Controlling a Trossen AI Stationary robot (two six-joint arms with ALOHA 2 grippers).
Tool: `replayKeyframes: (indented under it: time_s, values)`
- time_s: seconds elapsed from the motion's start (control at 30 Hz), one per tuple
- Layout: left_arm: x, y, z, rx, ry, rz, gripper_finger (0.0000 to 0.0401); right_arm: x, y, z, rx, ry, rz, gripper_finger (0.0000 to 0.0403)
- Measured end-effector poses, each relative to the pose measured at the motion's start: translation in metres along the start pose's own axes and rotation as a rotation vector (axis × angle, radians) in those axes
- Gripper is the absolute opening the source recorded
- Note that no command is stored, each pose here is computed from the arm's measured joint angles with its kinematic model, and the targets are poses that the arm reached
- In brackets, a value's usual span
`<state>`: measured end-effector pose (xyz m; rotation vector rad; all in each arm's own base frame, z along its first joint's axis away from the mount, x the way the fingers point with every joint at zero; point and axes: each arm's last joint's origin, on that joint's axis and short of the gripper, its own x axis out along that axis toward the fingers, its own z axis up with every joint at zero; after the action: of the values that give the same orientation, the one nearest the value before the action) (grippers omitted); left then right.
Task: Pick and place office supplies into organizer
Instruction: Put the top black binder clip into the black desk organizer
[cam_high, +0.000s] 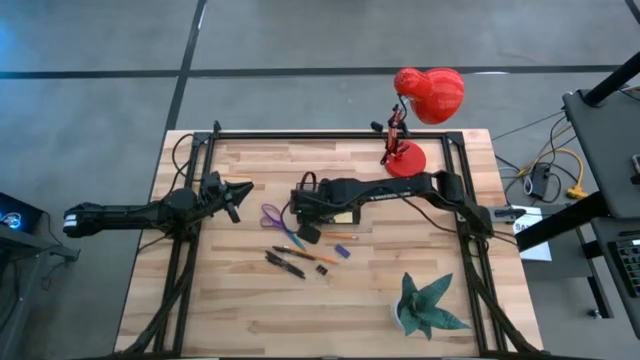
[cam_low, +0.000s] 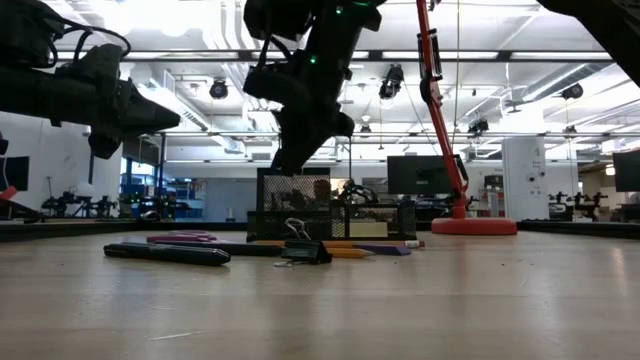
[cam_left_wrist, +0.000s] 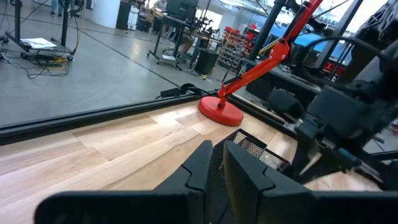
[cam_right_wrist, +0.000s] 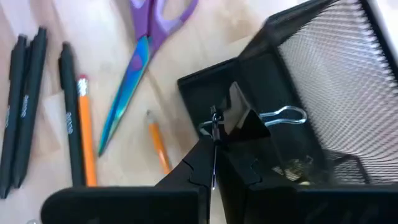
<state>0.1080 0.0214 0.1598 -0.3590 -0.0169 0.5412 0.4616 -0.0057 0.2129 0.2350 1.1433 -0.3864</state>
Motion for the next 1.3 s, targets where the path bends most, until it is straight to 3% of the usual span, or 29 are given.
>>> replayKeyframes:
  time_s: [0.6,0.87,1.13,1.3]
  values:
    - [0.0,0.0,0.0,0.0,-0.001,0.0,0.0025,0.024,-0.011,-0.01,-0.272,0.101,-0.061,0.0009]
    - [0.0,0.0,0.0,-0.001,-0.001,-0.001,0.0025,0.034,-0.014,-0.022,-0.268,0.178,-0.038,0.0009]
    - [0.0,0.0,0.0,0.0,0.0,0.0,0.0025,0.026,-0.012,-0.007,-0.234,0.053,-0.114,0.0011]
    - [0.0,0.0,0.0,0.0,0.0,0.0,0.0025,0.023,-0.011,-0.002,-0.255,0.026,-0.105,0.0045]
